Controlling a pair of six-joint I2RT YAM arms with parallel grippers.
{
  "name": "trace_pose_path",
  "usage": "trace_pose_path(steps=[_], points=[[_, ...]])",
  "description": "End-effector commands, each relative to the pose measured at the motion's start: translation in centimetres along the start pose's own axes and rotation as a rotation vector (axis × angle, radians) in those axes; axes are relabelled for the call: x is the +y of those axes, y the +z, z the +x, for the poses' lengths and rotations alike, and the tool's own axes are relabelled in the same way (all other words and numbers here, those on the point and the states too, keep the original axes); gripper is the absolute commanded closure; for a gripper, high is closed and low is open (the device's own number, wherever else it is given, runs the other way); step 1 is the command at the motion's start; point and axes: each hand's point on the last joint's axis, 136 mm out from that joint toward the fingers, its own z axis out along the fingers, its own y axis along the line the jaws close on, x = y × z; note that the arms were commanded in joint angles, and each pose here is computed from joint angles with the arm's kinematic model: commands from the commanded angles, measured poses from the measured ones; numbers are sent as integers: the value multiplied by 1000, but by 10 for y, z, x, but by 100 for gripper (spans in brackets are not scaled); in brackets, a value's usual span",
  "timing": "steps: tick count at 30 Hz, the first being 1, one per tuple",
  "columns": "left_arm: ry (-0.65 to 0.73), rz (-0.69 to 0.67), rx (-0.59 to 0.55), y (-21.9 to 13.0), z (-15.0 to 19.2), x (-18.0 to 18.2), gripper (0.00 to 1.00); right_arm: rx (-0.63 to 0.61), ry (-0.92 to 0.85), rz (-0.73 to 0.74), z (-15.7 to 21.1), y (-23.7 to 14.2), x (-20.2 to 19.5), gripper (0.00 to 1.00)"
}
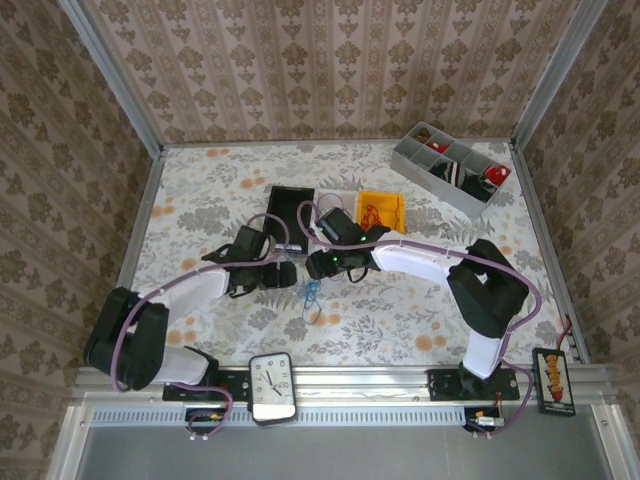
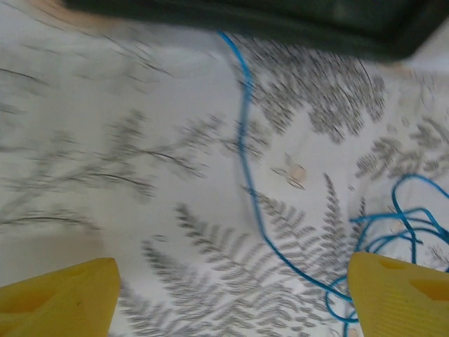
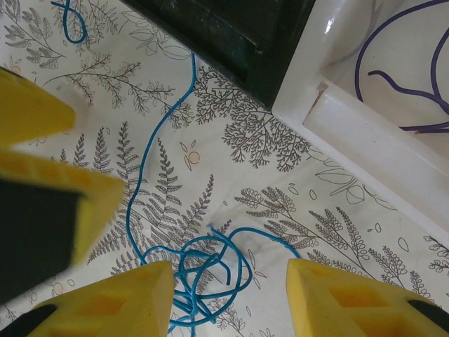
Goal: Untangle the cables
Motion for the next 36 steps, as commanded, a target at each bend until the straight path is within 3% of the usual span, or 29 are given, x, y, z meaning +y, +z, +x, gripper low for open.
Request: trace_pose_path(steps=[1, 8, 12, 20, 26, 36], points=[[82, 69, 70, 10, 7, -24, 15, 0, 5, 17, 2, -2, -4, 53], [84, 61, 101, 28, 5, -32, 15, -7, 0, 43, 8, -8, -10, 53], [62, 35, 130, 36, 7, -28, 20, -11, -3, 60, 13, -12, -15, 53], [31, -163, 255, 46, 22, -3, 61, -32, 1, 97, 14, -17, -24, 53], [55, -262, 283, 46, 28, 5, 99, -47, -2, 69, 9, -21, -19, 53], [61, -170, 110, 18, 2, -16, 100, 80, -140, -184, 37, -2, 36, 50]])
